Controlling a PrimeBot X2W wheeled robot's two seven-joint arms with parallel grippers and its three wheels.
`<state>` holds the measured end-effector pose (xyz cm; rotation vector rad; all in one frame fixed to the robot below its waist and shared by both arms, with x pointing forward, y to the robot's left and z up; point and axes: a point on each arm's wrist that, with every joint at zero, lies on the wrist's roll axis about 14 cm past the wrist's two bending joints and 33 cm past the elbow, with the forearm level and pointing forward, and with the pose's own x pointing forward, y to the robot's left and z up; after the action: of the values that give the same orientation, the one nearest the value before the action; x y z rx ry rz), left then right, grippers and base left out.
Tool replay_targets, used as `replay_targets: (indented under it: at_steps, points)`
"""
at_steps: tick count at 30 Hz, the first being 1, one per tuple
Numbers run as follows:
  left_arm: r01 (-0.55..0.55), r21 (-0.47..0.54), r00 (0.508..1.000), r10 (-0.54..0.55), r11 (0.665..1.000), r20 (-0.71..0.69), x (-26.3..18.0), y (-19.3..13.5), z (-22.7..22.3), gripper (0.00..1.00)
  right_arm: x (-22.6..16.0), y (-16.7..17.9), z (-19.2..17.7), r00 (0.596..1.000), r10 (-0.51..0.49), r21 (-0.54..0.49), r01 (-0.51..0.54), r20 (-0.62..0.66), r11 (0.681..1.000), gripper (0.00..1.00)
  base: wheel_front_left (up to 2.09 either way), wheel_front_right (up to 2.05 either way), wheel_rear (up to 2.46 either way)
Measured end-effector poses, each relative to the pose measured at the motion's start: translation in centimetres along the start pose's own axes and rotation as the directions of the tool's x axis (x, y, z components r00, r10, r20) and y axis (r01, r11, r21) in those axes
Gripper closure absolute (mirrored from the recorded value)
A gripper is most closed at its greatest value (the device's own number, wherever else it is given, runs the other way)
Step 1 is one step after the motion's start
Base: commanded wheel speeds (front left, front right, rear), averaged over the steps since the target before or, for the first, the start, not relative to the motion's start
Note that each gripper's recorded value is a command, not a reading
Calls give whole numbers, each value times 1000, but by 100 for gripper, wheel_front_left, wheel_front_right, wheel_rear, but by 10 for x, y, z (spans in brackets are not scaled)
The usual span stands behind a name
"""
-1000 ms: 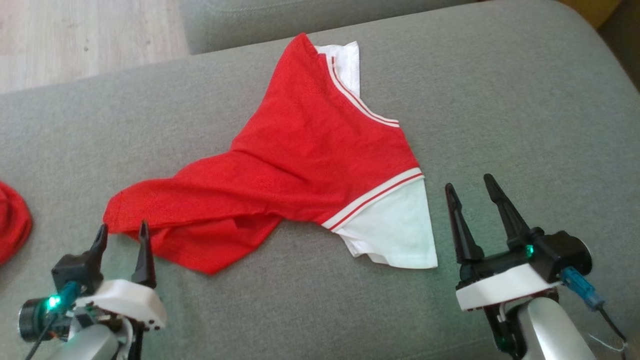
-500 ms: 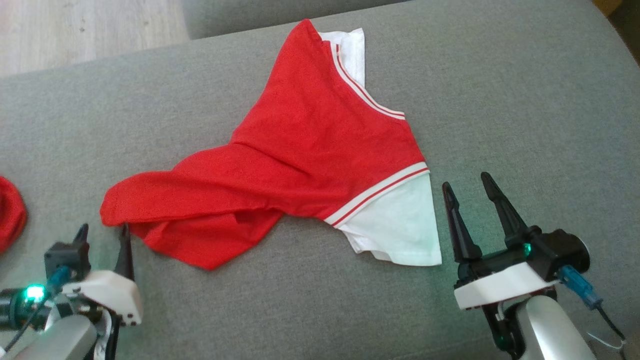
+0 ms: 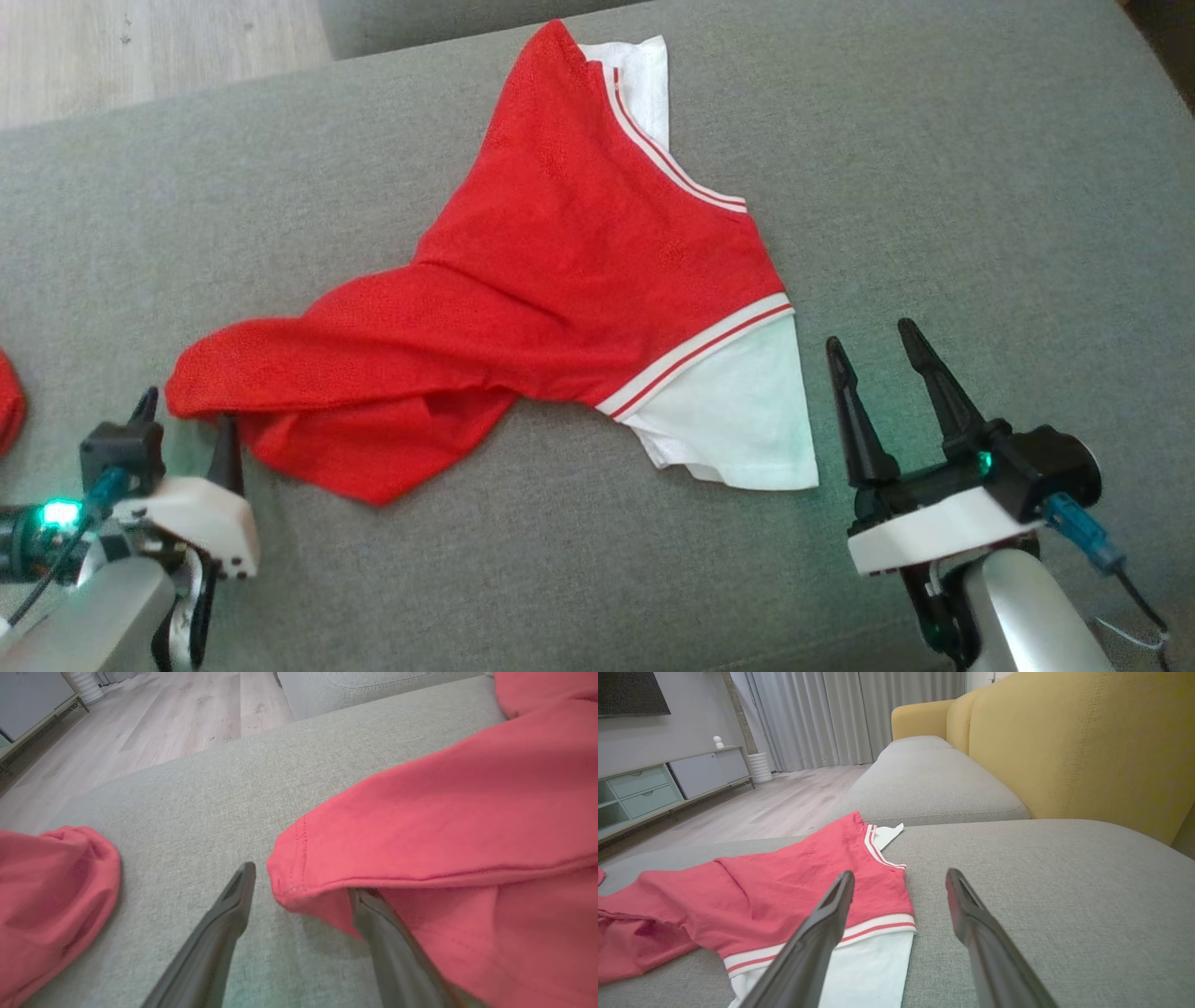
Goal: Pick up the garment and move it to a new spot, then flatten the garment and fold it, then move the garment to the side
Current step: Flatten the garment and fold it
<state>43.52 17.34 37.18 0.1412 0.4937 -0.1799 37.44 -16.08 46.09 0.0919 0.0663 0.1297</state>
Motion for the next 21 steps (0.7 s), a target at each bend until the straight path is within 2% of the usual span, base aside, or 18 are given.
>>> replay_targets:
  at_steps: [3,4,7,13,21]
  points:
    - [7,4,1000,-7,1000,-1,4,-1,1,0,2,0,0,1000,0,-1,0,-1,1000,0,0,0,0]
    - [12,6,1000,-12,1000,-4,6,-1,1,34,3,-1,0,1000,0,-2,0,1,1000,0,0,0,0]
    - [28,4,1000,-28,1000,-6,9,-7,1,100,6,-2,4,1000,-1,-6,1,10,1000,0,0,0,0]
    - [46,12,999,-46,999,20,8,-14,10,100,5,-1,7,1000,2,-7,-2,21,1000,0,0,0,0]
    - [23,26,986,-27,999,166,-23,-17,44,100,-2,2,19,998,8,-7,-7,58,1000,0,0,0,0]
